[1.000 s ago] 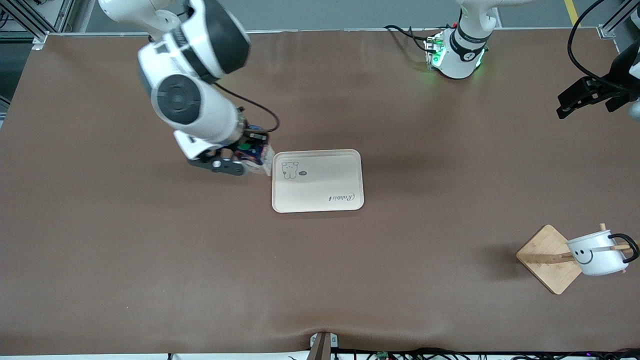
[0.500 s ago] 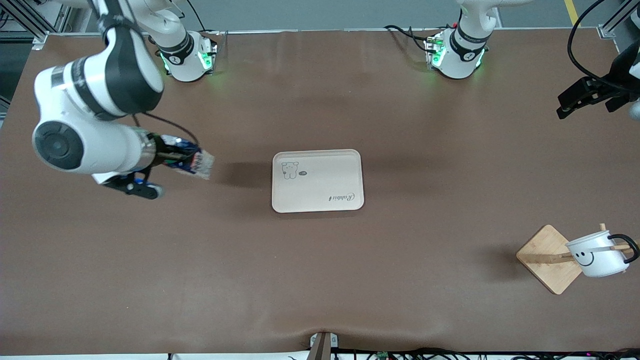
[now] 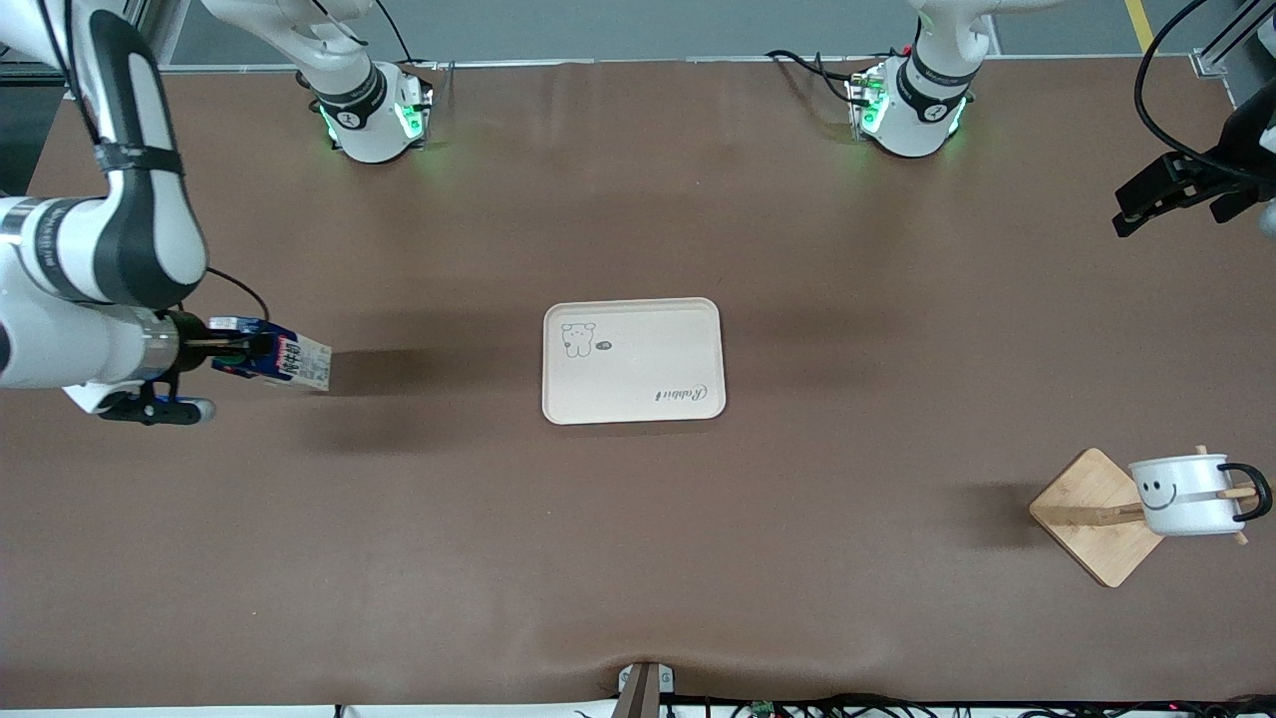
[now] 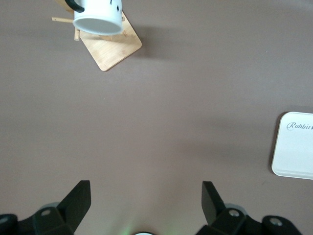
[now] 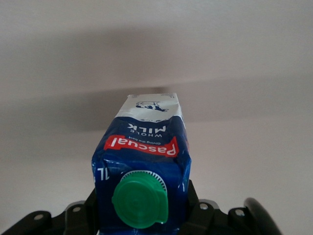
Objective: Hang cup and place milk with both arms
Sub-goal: 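Lift the milk carton off the tray and carry it aside, then lower the milk carton onto the table and open the right gripper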
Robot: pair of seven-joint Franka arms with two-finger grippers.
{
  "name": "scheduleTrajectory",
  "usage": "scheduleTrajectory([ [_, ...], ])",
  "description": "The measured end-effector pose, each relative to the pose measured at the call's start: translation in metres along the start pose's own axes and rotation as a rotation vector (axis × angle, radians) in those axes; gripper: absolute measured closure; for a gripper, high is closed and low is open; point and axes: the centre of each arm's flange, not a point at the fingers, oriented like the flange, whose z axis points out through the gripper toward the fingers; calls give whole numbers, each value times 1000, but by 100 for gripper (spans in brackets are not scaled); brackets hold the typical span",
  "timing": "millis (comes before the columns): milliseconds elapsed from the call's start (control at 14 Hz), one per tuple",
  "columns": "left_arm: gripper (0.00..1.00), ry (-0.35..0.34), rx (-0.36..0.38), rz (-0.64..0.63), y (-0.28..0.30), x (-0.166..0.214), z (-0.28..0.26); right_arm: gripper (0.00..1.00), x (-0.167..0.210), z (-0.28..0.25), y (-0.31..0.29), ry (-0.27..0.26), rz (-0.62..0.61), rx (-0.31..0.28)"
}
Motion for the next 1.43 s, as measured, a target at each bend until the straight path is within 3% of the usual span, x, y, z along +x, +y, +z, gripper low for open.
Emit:
scheduleTrajectory([
  [1214,0,11,-1,-6,1,-4,-5,34,-21,53,37,19,33,18],
  [1429,0,10,-1,-8,1,-4,-5,26,-22,53,37,20,34,18],
])
